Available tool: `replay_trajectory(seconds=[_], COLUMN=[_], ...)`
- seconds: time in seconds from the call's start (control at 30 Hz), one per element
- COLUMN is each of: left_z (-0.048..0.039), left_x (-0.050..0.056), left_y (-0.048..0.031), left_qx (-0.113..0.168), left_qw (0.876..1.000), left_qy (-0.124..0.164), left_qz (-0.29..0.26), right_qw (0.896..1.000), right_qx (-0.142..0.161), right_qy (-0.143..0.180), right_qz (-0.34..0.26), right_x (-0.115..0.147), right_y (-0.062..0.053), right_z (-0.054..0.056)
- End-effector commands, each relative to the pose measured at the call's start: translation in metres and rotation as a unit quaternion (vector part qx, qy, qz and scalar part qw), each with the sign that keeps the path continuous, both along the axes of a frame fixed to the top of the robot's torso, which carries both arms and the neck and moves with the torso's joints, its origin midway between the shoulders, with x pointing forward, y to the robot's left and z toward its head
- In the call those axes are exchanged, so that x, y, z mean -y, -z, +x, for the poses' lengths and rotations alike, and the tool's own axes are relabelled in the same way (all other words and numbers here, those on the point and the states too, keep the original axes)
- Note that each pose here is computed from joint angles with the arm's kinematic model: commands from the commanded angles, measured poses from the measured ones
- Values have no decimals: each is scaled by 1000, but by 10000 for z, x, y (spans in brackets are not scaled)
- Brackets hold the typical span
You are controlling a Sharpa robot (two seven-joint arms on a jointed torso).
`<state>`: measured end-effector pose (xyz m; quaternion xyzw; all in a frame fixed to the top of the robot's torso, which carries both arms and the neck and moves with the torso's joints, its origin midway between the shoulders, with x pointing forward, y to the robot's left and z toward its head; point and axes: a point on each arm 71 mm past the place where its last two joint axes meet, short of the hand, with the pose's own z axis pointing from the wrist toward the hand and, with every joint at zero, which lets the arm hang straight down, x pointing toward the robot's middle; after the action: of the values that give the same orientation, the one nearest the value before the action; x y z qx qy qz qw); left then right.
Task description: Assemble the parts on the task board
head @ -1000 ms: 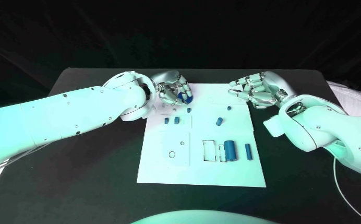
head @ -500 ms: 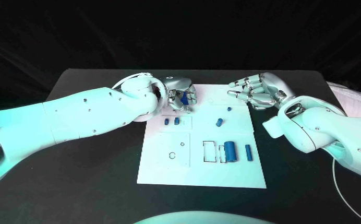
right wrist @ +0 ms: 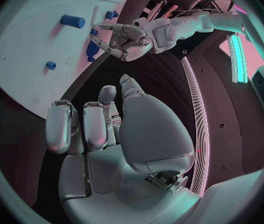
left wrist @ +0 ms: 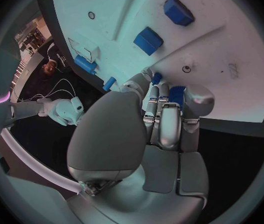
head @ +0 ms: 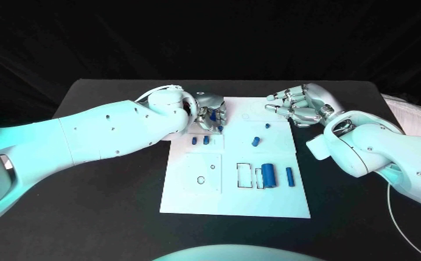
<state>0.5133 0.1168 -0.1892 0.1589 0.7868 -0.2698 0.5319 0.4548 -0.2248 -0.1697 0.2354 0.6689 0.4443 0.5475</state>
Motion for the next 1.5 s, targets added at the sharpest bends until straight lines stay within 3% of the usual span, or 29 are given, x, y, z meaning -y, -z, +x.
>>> replay_trajectory(seconds=[0.03,0.43,1.03,1.5], left_z=[13,33,16,2], left_x=[17,27,64,98], left_y=[27,87,121,93], left_qx=[-2,-3,-14,-5], left_qw=[1000,999,999,1000], left_qy=[-5,-22,-18,-12], left_qz=[18,30,42,6], right_qw=[1000,1000,1000,1000], right_qx=[4,4,3,3], right_qy=[-9,-9,-11,-12], right_qz=[-1,-1,-1,0], right_x=[-23,-23,-33,-36], right_y=[-2,-3,-3,-4], right_z=[-7,-8,-10,-11])
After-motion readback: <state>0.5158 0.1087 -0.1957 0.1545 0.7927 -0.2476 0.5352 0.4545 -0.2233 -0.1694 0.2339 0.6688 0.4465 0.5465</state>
